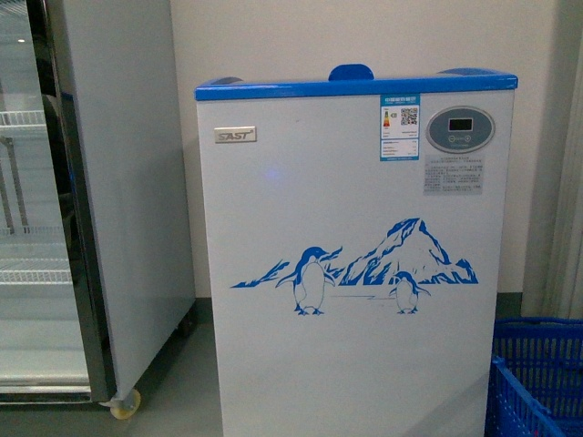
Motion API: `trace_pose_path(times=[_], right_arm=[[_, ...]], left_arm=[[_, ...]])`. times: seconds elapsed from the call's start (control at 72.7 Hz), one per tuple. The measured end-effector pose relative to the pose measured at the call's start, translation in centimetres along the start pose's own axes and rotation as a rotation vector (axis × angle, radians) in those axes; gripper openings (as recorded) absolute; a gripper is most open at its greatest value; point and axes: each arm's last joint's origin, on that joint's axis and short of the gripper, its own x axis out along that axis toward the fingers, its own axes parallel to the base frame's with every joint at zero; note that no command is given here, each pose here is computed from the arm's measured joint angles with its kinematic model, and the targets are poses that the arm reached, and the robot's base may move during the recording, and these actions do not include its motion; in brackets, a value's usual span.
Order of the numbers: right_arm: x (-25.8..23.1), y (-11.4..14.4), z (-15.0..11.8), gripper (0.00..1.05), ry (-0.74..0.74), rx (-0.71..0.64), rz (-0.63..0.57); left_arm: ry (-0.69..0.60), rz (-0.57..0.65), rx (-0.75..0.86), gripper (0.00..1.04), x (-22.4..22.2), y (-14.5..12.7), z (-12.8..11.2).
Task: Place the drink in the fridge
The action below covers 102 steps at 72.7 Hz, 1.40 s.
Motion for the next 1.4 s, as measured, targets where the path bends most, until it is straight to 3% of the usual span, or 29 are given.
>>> trace_pose_path(times=[1.403], right_arm=[[0.0,0.0,0.0,0.98,0.0,0.0,0.0]], left_arm=[[0.0,0.0,0.0,0.97,0.0,0.0,0.0]])
